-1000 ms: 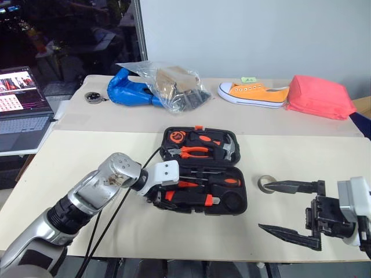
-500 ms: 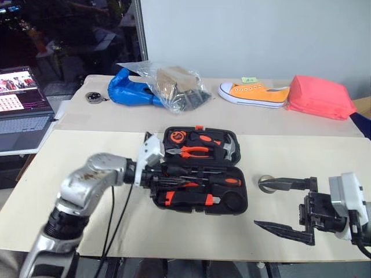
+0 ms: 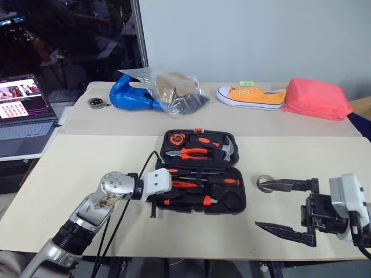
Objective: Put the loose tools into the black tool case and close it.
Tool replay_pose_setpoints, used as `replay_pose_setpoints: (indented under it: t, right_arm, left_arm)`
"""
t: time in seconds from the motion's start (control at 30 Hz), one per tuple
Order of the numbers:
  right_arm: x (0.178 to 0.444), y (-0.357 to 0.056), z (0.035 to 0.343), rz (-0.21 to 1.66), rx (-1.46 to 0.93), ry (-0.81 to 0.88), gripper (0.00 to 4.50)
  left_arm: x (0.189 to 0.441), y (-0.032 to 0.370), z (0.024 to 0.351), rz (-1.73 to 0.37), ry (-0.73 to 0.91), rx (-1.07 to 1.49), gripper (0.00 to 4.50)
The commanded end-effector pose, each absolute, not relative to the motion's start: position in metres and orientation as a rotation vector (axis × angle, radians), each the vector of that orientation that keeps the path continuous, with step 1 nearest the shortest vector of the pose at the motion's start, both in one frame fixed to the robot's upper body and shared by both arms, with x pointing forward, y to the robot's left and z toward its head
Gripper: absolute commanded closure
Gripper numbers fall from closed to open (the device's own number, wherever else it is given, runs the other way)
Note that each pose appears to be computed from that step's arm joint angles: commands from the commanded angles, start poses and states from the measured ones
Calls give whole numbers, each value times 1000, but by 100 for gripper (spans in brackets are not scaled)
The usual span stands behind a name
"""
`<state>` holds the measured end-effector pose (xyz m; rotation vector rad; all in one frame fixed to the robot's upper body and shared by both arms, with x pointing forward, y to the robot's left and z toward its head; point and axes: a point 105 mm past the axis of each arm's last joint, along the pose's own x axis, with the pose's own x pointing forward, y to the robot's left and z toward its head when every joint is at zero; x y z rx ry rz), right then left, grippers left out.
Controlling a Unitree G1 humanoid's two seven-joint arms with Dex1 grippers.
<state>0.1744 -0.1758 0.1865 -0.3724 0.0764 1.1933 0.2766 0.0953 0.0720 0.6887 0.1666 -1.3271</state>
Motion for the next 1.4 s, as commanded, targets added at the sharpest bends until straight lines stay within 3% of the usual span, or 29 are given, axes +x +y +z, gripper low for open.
replay_pose_setpoints:
  t: [0.03, 0.27, 0.4, 0.5, 0.67, 0.87, 1.23, 1.3, 1.4]
  right_arm:
    - [173, -173, 194, 1197, -404, 55, 0]
    - [173, -172, 193, 1200, -394, 48, 0]
    - [174, -171, 191, 1203, -388, 44, 0]
    - [174, -170, 191, 1209, -381, 43, 0]
    - [175, -168, 190, 1218, -376, 41, 0]
    - [174, -166, 189, 1221, -371, 42, 0]
    - [170, -165, 187, 1210, -366, 51, 0]
    - [170, -165, 187, 1208, -366, 53, 0]
    - [169, -165, 187, 1206, -364, 57, 0]
  left_arm:
    - [268, 107, 33, -1313, 271, 736, 439]
    - [285, 102, 83, -1196, 83, 488, 439]
    - [266, 91, 135, -1300, -1, 226, 439]
    - [241, 90, 146, -1437, 101, 144, 439]
    - [223, 94, 143, -1511, 239, 109, 439]
    - [237, 89, 127, -1423, 235, 148, 439]
    - [244, 102, 65, -1334, 515, 324, 439]
    - [243, 102, 64, -1340, 520, 317, 439]
    - [236, 82, 110, -1448, 297, 105, 439]
